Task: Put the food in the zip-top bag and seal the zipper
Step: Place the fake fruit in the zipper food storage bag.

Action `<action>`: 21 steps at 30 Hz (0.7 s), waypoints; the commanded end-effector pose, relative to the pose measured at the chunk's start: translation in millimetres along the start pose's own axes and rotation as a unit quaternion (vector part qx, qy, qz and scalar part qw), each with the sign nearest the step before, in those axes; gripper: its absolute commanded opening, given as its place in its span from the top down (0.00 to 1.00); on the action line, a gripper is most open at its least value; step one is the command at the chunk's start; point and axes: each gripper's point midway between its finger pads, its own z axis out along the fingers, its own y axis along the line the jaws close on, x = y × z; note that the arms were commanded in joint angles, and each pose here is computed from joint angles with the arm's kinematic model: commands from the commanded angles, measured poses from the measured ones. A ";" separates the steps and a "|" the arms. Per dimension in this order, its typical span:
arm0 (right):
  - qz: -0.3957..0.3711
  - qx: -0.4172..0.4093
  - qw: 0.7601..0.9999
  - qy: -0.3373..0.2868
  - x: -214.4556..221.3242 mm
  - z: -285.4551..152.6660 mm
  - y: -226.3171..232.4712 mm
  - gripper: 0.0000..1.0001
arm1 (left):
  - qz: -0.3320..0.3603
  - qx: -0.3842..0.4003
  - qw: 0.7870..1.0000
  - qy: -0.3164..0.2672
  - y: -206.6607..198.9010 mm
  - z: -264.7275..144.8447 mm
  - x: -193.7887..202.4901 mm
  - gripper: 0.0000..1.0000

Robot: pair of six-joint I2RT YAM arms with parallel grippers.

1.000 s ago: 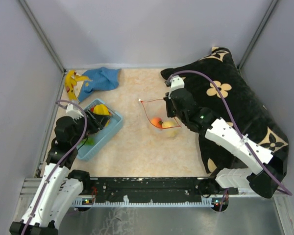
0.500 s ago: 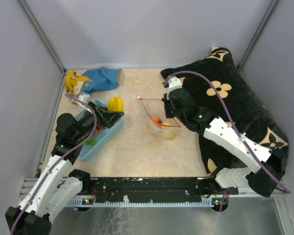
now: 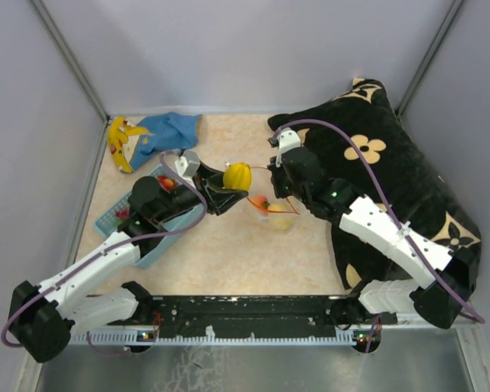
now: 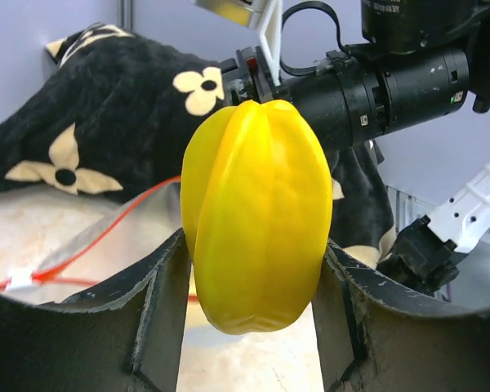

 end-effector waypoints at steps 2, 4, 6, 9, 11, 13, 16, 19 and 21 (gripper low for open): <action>0.008 -0.033 0.997 -0.068 -45.4 -21.2 10.1 1.00 | 0.129 0.068 0.987 -0.070 -19.2 20.0 -29.3 0.77; 0.008 -0.036 0.997 -0.067 -45.1 -21.4 11.4 1.00 | 0.158 0.080 0.980 -0.084 -19.7 22.7 -28.9 0.76; 0.010 -0.040 0.997 -0.066 -44.7 -21.6 12.8 1.00 | 0.184 0.094 0.974 -0.088 -20.7 26.3 -26.3 0.76; 0.011 -0.044 0.997 -0.066 -44.3 -22.7 14.1 1.00 | 0.207 0.112 0.969 -0.074 -19.1 34.2 -18.2 0.76; 0.011 -0.046 0.997 -0.068 -45.6 -24.1 14.3 1.00 | 0.215 0.120 0.967 -0.061 -16.7 38.8 -10.7 0.76; 0.012 -0.049 0.996 -0.071 -47.0 -25.9 15.0 1.00 | 0.219 0.123 0.967 -0.050 -13.5 42.0 -3.6 0.76; 0.012 -0.049 0.996 -0.074 -48.5 -27.7 14.7 1.00 | 0.225 0.116 0.967 -0.031 -6.0 44.3 7.6 0.74; 0.012 -0.048 0.996 -0.074 -48.2 -27.8 14.3 1.00 | 0.233 0.096 0.968 -0.011 6.0 46.1 17.9 0.70; 0.012 -0.048 0.996 -0.073 -47.5 -27.3 14.5 1.00 | 0.241 0.086 0.967 0.003 13.7 47.5 25.4 0.66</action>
